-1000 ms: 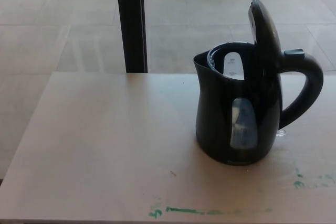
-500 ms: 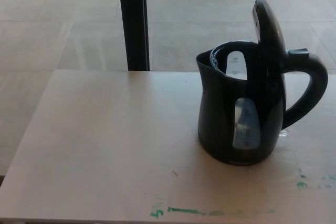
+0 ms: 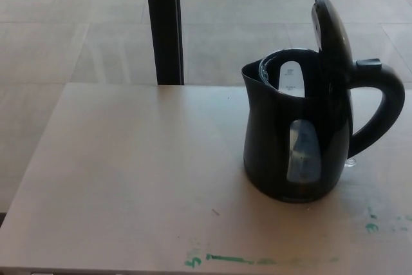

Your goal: The robot uses its right hand to push down on the lid of a kettle kept in the middle of the desk to close it

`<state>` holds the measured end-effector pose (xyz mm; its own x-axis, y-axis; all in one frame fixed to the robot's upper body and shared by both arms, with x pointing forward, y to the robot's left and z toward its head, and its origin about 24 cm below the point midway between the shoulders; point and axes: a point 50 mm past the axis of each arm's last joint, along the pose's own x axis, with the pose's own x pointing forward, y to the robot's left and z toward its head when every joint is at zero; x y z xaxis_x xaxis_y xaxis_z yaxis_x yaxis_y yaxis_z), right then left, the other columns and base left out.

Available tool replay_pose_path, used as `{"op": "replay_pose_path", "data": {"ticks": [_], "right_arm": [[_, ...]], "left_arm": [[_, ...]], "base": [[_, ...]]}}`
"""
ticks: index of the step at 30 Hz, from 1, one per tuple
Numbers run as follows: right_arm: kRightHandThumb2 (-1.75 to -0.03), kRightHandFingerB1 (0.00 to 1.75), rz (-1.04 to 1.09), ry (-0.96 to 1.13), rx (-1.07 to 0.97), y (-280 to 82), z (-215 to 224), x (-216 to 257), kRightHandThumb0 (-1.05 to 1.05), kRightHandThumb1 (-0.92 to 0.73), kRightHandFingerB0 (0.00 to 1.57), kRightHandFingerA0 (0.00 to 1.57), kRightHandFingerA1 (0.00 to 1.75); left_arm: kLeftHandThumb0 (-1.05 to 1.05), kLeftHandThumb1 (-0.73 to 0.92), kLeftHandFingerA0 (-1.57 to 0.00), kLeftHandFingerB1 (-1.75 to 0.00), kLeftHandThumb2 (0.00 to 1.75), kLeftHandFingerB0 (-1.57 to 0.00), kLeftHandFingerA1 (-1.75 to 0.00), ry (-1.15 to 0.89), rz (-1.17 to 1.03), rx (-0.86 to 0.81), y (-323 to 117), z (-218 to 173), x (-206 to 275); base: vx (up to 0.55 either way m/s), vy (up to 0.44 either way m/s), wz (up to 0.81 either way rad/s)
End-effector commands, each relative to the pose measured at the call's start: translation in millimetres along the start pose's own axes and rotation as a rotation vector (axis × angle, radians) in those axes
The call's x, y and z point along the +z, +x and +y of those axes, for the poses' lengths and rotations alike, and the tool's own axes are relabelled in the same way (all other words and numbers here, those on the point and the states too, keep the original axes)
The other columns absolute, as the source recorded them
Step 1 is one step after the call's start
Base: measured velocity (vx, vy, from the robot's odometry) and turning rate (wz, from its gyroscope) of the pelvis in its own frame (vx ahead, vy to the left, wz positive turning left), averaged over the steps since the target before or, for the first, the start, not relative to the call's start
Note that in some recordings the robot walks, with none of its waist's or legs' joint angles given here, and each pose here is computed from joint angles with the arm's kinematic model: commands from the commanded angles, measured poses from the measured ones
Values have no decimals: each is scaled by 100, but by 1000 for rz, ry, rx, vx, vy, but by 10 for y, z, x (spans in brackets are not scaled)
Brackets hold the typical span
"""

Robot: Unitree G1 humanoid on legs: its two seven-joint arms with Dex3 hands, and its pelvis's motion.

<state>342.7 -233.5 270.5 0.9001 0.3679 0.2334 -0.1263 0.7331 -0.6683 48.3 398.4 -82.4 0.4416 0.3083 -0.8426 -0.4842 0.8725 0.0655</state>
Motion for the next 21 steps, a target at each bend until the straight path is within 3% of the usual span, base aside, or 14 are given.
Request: {"op": "replay_pose_path", "data": {"ticks": [1,2,4,5,7,8,10,11,12,14,15,17,18,21], "right_arm": [[-104,50,72,-102,112,169,219,-27,-39,-37,0,0,50],[-111,35,58,-131,146,226,307,-35,-91,-69,0,13,52],[-110,34,69,-161,167,260,343,-38,-83,-66,0,6,50],[-105,50,71,-176,169,320,407,-49,-39,-41,0,0,51],[-105,50,71,-178,169,323,405,-57,-39,-41,0,0,51],[-111,34,65,-229,196,391,472,-46,-95,-72,9,9,50],[-111,34,74,-260,212,410,481,-49,-95,-72,9,9,50],[-110,39,74,-287,226,451,516,-33,-79,-64,0,10,53],[-115,29,86,-299,240,467,556,-49,-99,-76,11,0,46],[-113,37,66,-345,263,478,623,-82,-85,-70,2,2,49],[-114,31,71,-370,289,478,654,-103,-90,-73,0,3,49],[-113,30,89,-409,327,486,701,-122,-84,-68,3,2,44],[-93,24,82,-438,343,494,720,-122,-96,-74,8,6,39],[-113,31,99,-443,379,543,791,-126,-91,-70,0,11,53]], "left_arm": [[-69,65,-54,-34,60,-35,-53,-7,-23,11,-39,79,72],[-71,53,-49,-45,91,-24,-60,11,-20,7,-40,80,60],[-69,64,-56,-33,60,-33,-51,-12,-24,7,-41,82,61],[-77,55,-52,-46,90,-30,-61,-5,-28,1,-39,71,73],[-77,55,-52,-46,90,-30,-61,-4,-27,1,-38,71,74],[-73,54,-50,-46,90,-25,-61,-15,-25,5,-39,74,62],[-73,54,-50,-46,90,-25,-61,-17,-26,4,-40,75,65],[-69,66,-51,-34,61,-32,-54,0,-33,-19,-49,75,75],[-78,54,-53,-46,89,-30,-62,-13,-26,-5,-53,91,68],[-72,54,-53,-48,89,-32,-63,-25,-17,10,-50,99,56],[-65,67,-54,-35,60,-36,-53,-30,-14,10,-50,100,50],[-66,64,-58,-36,60,-40,-55,-46,-1,17,-54,110,39],[-66,67,-54,-35,60,-36,-55,-26,-7,9,-56,108,45],[-69,55,-49,-46,91,-24,-62,-11,-14,7,-56,105,55]], "base": [[0,0,0],[0,0,0],[0,0,0],[0,0,0],[0,0,0],[0,0,0],[0,0,0],[0,0,0],[0,0,0],[0,0,0],[0,0,0],[0,0,0],[0,0,0],[0,0,0]]}}
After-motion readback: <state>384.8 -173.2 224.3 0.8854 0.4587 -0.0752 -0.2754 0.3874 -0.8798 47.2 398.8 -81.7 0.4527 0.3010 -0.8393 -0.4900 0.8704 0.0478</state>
